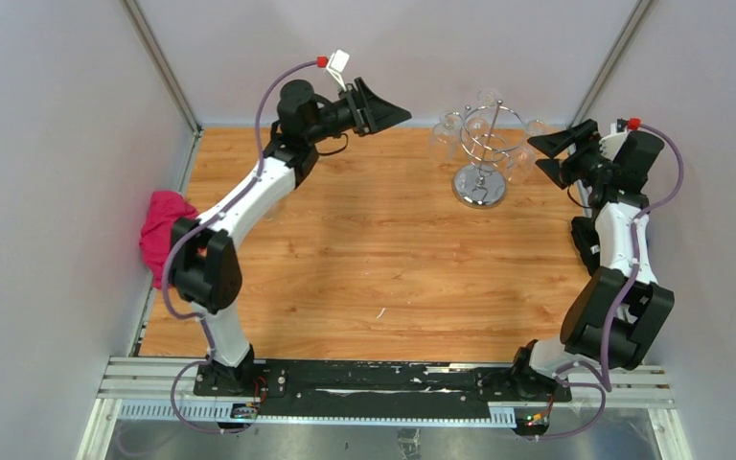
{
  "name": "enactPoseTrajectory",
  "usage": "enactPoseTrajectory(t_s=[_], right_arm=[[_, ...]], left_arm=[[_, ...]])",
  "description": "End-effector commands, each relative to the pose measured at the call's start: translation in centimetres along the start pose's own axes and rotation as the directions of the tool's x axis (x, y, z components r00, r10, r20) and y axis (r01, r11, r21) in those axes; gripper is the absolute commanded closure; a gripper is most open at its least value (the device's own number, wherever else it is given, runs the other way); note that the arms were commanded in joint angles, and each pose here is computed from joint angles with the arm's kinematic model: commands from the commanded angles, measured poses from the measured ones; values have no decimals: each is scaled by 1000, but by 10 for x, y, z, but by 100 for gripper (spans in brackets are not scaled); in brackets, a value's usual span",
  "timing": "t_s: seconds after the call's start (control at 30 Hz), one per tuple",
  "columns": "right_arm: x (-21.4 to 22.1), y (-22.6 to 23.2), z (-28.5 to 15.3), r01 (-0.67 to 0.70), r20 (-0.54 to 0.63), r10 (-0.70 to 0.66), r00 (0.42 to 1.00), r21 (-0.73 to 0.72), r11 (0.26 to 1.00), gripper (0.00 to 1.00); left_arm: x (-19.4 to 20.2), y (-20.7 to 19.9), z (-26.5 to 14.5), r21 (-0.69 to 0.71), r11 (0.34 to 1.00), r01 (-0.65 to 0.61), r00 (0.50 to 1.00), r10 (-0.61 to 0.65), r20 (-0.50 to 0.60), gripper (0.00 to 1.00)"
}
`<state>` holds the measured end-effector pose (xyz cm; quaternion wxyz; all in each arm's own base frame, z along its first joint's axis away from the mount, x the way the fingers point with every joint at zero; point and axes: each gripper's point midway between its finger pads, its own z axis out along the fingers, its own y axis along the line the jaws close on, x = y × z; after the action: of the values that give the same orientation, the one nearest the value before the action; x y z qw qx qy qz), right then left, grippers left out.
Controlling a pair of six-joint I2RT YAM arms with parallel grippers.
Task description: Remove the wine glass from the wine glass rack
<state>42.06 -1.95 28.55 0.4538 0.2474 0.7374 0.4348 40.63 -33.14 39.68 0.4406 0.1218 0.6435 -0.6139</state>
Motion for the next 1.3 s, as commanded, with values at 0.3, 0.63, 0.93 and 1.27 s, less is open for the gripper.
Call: enactPoseTrajectory(t_s=[0.3, 0.63, 0.93, 1.27], right_arm=[[4, 47, -31, 57, 33, -54, 998, -97, 994, 17], [5, 70, -43, 77, 53, -70, 996, -137, 988, 17], [6, 70, -42, 65, 43, -59, 997, -148, 987, 17], [3, 62, -41, 33, 42, -27, 999, -150, 988, 17]], left_arm=[[26, 65, 73, -13, 986, 169, 985, -169, -45, 30], [44, 84, 108, -24, 977, 211, 976, -212, -55, 33], [50, 100, 112, -101, 979, 179, 980, -186, -70, 34], [57, 115, 122, -111, 973, 203, 974, -212, -76, 37]])
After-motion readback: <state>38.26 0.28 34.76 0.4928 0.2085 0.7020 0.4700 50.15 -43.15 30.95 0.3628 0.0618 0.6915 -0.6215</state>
